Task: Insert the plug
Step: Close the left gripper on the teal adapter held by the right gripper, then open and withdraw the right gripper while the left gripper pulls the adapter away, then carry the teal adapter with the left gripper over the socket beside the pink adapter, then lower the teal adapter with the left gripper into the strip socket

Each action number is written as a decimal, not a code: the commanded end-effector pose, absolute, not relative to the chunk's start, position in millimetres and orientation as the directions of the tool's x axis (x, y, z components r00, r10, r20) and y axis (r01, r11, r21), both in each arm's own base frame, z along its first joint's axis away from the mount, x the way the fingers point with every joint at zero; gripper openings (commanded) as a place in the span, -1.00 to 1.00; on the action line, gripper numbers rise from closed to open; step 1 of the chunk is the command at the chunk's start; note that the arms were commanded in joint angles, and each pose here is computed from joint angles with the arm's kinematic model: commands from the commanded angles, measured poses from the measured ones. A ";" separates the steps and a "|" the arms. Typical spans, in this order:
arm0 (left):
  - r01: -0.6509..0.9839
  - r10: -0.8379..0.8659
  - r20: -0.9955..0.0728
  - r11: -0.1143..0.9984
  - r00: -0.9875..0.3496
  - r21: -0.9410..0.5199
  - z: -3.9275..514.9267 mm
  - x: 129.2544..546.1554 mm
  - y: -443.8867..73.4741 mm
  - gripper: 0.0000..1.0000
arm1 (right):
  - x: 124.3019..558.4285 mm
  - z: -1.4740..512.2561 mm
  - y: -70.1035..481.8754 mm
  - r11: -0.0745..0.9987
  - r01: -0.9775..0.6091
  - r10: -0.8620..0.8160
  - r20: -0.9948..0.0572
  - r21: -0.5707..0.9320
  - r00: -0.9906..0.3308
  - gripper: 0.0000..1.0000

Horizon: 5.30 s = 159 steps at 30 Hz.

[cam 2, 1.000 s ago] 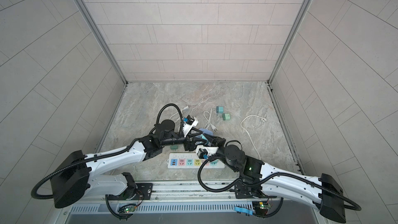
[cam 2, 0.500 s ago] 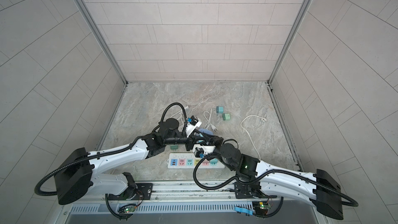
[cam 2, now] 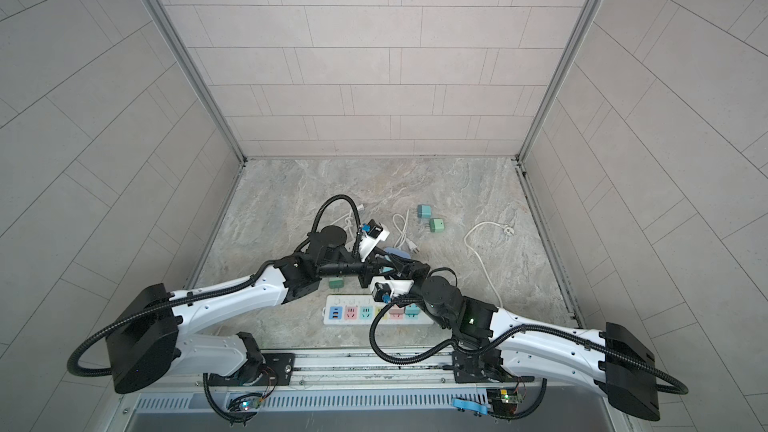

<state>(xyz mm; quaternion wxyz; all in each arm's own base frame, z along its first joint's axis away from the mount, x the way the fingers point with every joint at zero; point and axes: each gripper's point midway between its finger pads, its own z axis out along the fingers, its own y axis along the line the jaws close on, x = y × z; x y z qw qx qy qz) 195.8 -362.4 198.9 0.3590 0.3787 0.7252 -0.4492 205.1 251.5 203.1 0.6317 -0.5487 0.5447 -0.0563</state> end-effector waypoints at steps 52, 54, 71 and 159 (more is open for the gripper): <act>0.891 0.823 -0.567 0.249 0.012 0.381 193.6 164.9 -270.7 -1.00 | 276.0 141.8 -9.1 0.925 0.262 0.330 -0.924 0.276 -0.191 0.98; 0.854 0.857 -0.515 0.258 0.014 0.452 184.5 175.3 -266.8 -1.00 | 276.3 141.8 -8.6 0.926 0.259 0.329 -0.925 0.275 -0.193 0.97; 0.961 0.940 -0.311 -0.054 0.141 0.271 102.0 141.4 -284.3 -1.00 | 279.0 142.0 -5.3 0.931 0.244 0.322 -0.924 0.270 -0.206 0.94; 0.988 0.993 -0.034 -0.119 0.116 -0.098 2.7 111.3 -309.9 -0.91 | 280.7 140.8 -1.9 0.937 0.230 0.313 -0.923 0.262 -0.222 0.95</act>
